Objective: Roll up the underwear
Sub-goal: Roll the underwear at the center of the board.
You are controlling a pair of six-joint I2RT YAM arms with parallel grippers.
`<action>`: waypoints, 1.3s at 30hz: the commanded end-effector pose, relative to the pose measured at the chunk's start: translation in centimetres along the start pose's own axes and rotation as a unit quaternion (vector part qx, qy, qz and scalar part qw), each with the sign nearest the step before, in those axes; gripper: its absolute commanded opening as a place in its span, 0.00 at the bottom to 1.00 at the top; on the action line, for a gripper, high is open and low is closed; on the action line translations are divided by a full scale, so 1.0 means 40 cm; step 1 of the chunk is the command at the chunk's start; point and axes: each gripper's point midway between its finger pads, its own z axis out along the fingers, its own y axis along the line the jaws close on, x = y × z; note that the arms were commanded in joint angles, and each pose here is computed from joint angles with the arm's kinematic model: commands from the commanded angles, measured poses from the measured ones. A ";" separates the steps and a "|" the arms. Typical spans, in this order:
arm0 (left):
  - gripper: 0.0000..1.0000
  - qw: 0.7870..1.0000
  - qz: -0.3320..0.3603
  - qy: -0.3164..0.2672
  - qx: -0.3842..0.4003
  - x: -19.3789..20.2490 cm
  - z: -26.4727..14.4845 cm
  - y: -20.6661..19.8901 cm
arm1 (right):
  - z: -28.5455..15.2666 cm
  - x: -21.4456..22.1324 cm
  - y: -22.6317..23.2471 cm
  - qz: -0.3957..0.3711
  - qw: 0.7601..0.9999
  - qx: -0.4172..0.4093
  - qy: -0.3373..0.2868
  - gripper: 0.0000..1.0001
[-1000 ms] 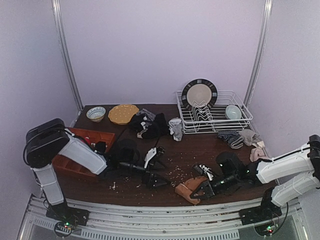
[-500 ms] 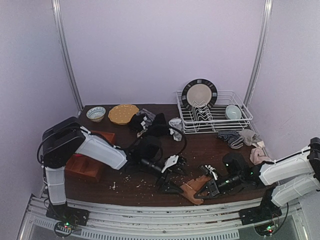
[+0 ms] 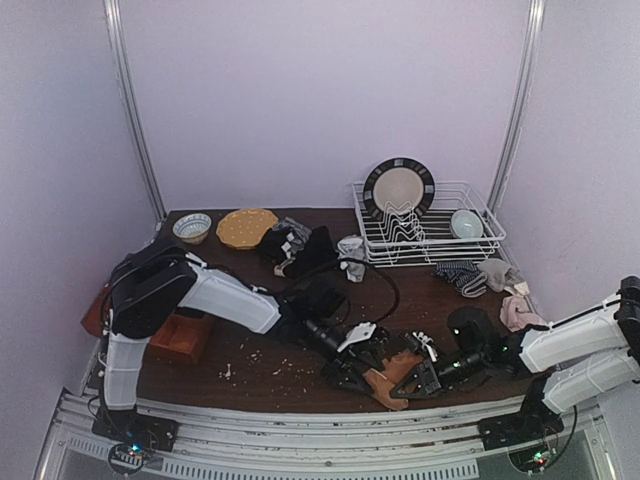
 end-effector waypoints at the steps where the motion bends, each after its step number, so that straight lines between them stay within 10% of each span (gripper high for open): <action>1: 0.55 0.999 -0.013 0.016 0.036 0.016 0.031 -0.010 | -0.004 0.031 -0.043 0.026 0.999 0.028 0.014 0.00; 9: 0.11 0.998 -0.043 0.033 0.043 0.050 0.051 0.001 | -0.013 0.019 -0.029 0.009 1.000 0.030 0.002 0.01; 11: 0.00 0.997 -0.060 0.036 0.040 0.057 0.053 0.006 | -0.019 0.018 -0.026 -0.003 0.999 0.045 0.000 0.20; 18: 0.00 0.983 -0.159 0.045 0.075 0.079 0.043 -0.026 | -0.078 -0.019 0.037 -0.089 0.987 0.125 -0.042 0.48; 39: 0.00 0.873 -0.451 0.098 0.160 0.120 0.017 -0.018 | -0.005 -0.004 0.106 -0.430 0.836 0.340 -0.026 0.47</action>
